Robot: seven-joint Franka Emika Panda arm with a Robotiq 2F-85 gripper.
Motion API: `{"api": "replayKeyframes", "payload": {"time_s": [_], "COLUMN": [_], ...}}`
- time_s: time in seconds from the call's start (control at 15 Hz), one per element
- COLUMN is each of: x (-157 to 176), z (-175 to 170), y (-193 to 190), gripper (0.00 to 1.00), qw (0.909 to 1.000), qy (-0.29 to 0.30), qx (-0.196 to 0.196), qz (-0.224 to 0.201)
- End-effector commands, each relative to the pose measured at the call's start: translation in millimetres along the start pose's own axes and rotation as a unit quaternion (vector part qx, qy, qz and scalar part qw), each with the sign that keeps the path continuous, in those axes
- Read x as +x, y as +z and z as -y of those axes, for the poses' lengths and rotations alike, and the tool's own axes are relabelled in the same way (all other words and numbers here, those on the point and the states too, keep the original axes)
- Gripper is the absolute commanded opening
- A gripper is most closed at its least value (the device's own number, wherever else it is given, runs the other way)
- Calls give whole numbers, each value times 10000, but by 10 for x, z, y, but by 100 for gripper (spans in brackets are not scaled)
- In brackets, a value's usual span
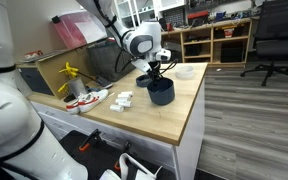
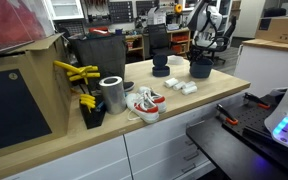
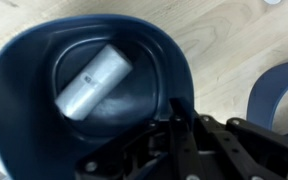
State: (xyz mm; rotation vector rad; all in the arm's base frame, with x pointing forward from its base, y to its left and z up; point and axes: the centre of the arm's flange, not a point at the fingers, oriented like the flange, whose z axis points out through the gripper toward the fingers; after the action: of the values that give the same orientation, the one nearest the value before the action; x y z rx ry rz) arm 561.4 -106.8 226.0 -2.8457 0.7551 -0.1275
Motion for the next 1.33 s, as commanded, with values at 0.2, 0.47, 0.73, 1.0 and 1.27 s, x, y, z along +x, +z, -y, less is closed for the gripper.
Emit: {"api": "replayKeyframes", "payload": {"time_s": [0.2,0.47,0.73,1.0,1.27], "x": [72,61,67,110,141], "z": [-90,-202,-273,-285,-270], "y": [28,141,230,283,261], "gripper": [1,1,1,1,1], "qw": [9976,9840,9685,9590,9551], "qy": [381,796,1211,1448,1533], "qx": [53,-395,-614,-732,-744], "qz": [579,1543,2089,2324,2423]}}
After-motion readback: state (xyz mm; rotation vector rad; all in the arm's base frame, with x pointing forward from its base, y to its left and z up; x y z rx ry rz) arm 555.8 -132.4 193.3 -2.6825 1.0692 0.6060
